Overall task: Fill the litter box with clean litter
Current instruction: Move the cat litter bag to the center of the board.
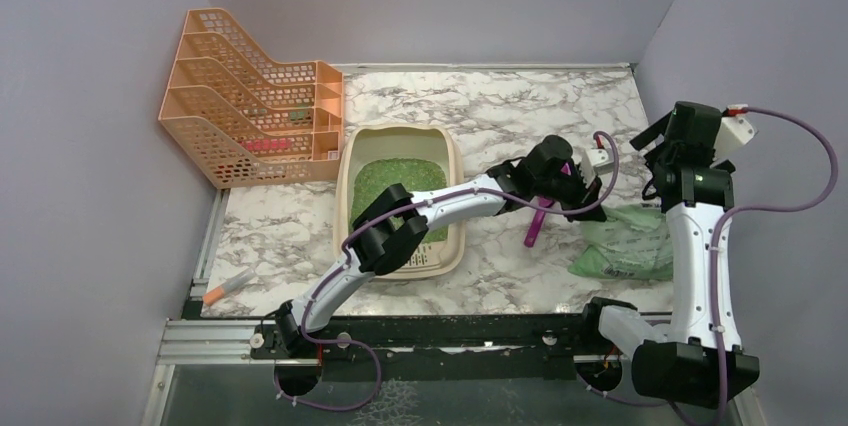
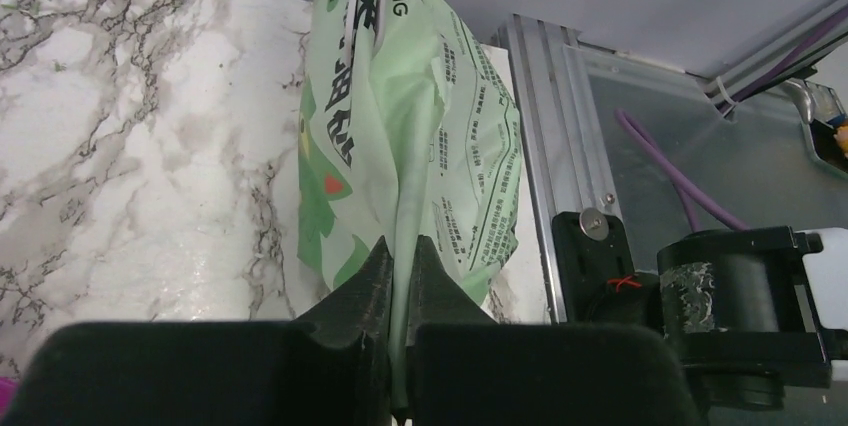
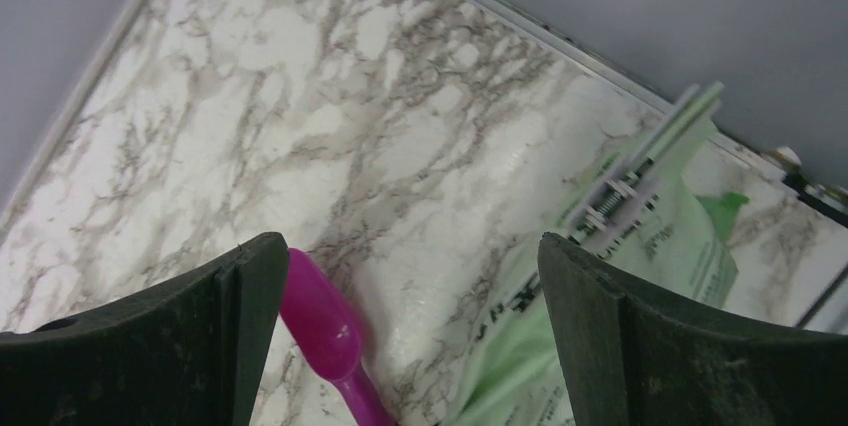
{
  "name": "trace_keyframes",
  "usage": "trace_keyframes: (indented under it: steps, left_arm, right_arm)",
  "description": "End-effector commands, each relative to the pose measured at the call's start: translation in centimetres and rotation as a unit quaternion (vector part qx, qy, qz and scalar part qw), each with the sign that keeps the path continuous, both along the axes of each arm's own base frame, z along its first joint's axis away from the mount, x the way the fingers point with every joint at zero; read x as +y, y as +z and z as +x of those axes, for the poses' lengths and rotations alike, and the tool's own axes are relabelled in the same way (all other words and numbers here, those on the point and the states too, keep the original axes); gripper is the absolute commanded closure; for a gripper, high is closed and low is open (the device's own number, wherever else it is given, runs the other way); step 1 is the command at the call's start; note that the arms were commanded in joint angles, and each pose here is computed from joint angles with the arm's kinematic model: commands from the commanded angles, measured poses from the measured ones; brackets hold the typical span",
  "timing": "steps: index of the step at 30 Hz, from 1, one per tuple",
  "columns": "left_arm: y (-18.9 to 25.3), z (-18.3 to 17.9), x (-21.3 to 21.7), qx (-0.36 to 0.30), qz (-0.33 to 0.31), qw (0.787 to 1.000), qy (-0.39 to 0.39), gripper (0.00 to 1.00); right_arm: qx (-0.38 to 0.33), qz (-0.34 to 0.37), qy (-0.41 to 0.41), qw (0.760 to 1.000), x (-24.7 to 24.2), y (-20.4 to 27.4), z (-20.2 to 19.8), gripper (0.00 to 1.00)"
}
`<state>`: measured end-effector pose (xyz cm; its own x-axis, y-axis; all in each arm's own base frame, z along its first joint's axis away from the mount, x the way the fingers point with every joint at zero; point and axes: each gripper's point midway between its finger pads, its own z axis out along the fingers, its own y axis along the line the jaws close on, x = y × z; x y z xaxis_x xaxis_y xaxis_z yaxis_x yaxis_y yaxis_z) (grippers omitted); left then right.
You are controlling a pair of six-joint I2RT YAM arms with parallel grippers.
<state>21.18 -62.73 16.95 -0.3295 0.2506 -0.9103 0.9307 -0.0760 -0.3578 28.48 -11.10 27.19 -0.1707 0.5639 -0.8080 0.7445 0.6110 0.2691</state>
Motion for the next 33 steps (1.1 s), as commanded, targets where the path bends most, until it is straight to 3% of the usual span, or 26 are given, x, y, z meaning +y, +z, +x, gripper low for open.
trace_keyframes:
  steps: [1, 10, 17, 25, 33]
  left_arm:
    - [-0.4, -1.6, 0.7, -0.009, 0.013, 0.999, -0.029, 1.0]
    - [1.3, 5.6, 2.9, -0.128, 0.056, 0.989, 0.049, 1.0]
    - [3.5, 8.0, 6.0, -0.169, 0.053, 0.984, 0.027, 1.0]
    - [4.6, 15.3, 11.3, -0.186, 0.071, 0.977, 0.077, 1.0]
    - [6.8, 17.4, 15.7, -0.217, 0.076, 0.971, 0.062, 1.0]
  right_arm:
    - [0.038, -0.001, -0.095, 0.995, -1.5, -2.1, -4.4, 0.0]
    - [0.032, -0.002, -0.075, 0.997, -0.9, -1.0, -5.3, 0.0]
    - [0.024, 0.002, -0.044, 0.999, -0.2, -0.7, -4.6, 0.0]
    - [0.009, 0.016, 0.049, 0.999, 2.0, -0.4, -2.6, 0.0]
    - [0.017, 0.0, 0.179, 0.984, 4.6, -2.4, -0.8, 0.0]
